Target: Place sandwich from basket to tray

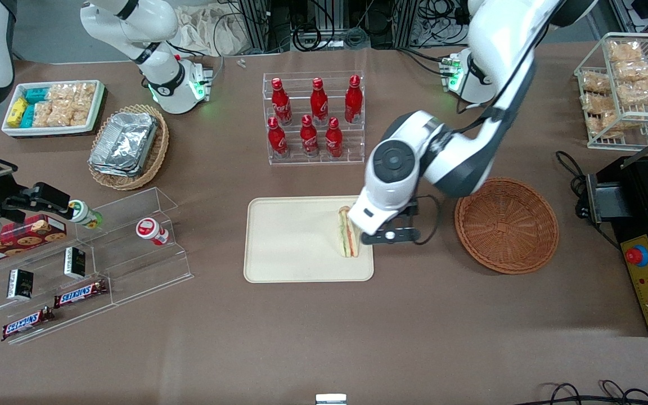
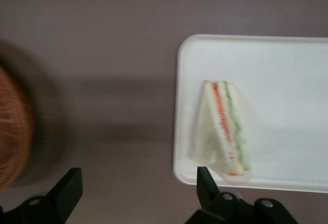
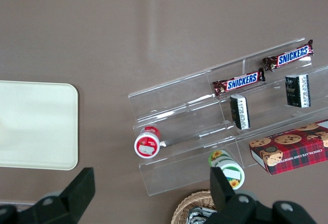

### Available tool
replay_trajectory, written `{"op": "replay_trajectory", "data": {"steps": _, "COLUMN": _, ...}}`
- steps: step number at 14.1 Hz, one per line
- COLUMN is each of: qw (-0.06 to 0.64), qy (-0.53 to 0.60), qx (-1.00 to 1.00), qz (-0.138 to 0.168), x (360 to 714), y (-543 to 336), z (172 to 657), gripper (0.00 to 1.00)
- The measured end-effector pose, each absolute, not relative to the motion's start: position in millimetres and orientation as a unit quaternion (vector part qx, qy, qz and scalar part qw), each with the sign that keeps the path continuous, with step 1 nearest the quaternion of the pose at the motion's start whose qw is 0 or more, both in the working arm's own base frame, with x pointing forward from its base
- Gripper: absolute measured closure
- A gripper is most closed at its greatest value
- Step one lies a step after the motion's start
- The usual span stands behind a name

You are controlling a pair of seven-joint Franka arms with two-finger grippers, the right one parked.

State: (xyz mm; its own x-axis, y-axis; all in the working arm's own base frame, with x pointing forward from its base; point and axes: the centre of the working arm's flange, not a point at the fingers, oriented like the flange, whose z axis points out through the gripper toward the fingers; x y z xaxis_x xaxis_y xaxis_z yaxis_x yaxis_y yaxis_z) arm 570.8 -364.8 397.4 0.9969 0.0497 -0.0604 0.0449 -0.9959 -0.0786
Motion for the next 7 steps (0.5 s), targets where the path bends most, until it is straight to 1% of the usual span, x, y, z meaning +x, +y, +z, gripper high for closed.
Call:
{"op": "replay_trajectory", "data": {"steps": 3, "qw": 0.049, "qy": -0.019, "qx": -0.997, "qz": 0.048, "x": 587, "y": -285, "z": 452, "gripper": 0.01}}
{"op": "replay_trajectory", "data": {"steps": 7, "qw": 0.059, "qy": 0.021, "qx": -0.995, "qz": 0.074, "x": 596, "y": -192, "z": 496, "gripper": 0.01}}
